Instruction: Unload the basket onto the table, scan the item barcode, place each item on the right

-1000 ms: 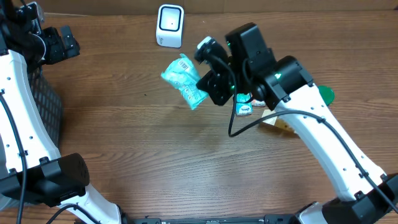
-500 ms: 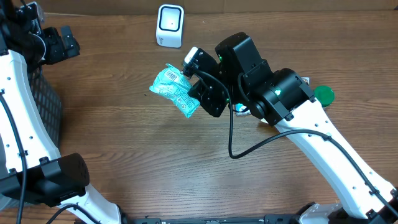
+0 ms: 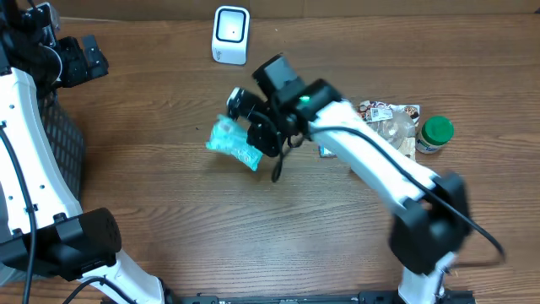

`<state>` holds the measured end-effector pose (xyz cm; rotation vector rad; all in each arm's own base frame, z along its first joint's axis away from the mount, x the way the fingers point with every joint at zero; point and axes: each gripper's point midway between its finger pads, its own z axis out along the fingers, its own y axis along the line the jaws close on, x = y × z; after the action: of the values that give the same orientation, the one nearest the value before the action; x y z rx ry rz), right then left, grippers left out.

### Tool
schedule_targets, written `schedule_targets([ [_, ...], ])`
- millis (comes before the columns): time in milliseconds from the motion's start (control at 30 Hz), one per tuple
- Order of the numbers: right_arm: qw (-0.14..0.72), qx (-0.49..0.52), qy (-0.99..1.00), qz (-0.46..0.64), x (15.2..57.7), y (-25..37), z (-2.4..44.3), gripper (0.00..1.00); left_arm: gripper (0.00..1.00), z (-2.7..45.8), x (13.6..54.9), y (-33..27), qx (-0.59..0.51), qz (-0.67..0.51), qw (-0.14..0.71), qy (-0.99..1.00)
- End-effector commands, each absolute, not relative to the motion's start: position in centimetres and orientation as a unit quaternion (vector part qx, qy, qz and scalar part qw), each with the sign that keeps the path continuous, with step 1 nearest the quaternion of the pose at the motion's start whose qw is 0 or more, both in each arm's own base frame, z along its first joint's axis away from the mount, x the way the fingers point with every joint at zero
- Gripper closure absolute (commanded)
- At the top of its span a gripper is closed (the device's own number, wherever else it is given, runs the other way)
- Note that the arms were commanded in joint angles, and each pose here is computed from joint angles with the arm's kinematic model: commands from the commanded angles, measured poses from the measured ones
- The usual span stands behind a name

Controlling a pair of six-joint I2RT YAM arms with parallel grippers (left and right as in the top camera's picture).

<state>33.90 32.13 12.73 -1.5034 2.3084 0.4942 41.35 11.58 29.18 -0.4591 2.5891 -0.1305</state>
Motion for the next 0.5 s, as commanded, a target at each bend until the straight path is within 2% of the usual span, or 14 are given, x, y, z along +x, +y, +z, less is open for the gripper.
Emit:
schedule_targets([
  [0, 0.161, -0.597, 0.769, 0.162, 34.4, 32.4, 9.7, 0.96, 0.0, 29.4, 41.6, 11.3, -0.169, -0.054, 0.257, 0.95],
  [133, 0.151, -0.647, 0.732, 0.152, 34.8, 32.7, 6.5, 0.96, 0.0, 29.4, 41.6, 11.3, -0.169, -0.054, 0.257, 0.95],
  [267, 0.159, -0.659, 0.72, 0.147, 35.4, 33.1, 5.4, 0.95, 0.0, 29.4, 41.6, 11.3, -0.169, -0.054, 0.257, 0.95],
  [300, 0.164, -0.66, 0.719, 0.147, 35.6, 33.2, 5.4, 0.89, 0.0, 29.4, 41.6, 11.3, -0.169, -0.054, 0.257, 0.95],
  [333, 0.168, -0.659, 0.718, 0.146, 35.8, 33.4, 5.4, 0.77, 0.0, 29.4, 41.6, 11.3, -0.169, -0.054, 0.257, 0.95],
  [367, 0.173, -0.659, 0.717, 0.146, 36.0, 33.5, 5.5, 0.7, 0.0, 29.4, 41.6, 11.3, -0.169, -0.054, 0.257, 0.95],
  [467, 0.182, -0.653, 0.721, 0.146, 36.5, 33.7, 5.9, 0.64, 0.0, 29.4, 41.6, 11.3, -0.169, -0.054, 0.257, 0.95],
])
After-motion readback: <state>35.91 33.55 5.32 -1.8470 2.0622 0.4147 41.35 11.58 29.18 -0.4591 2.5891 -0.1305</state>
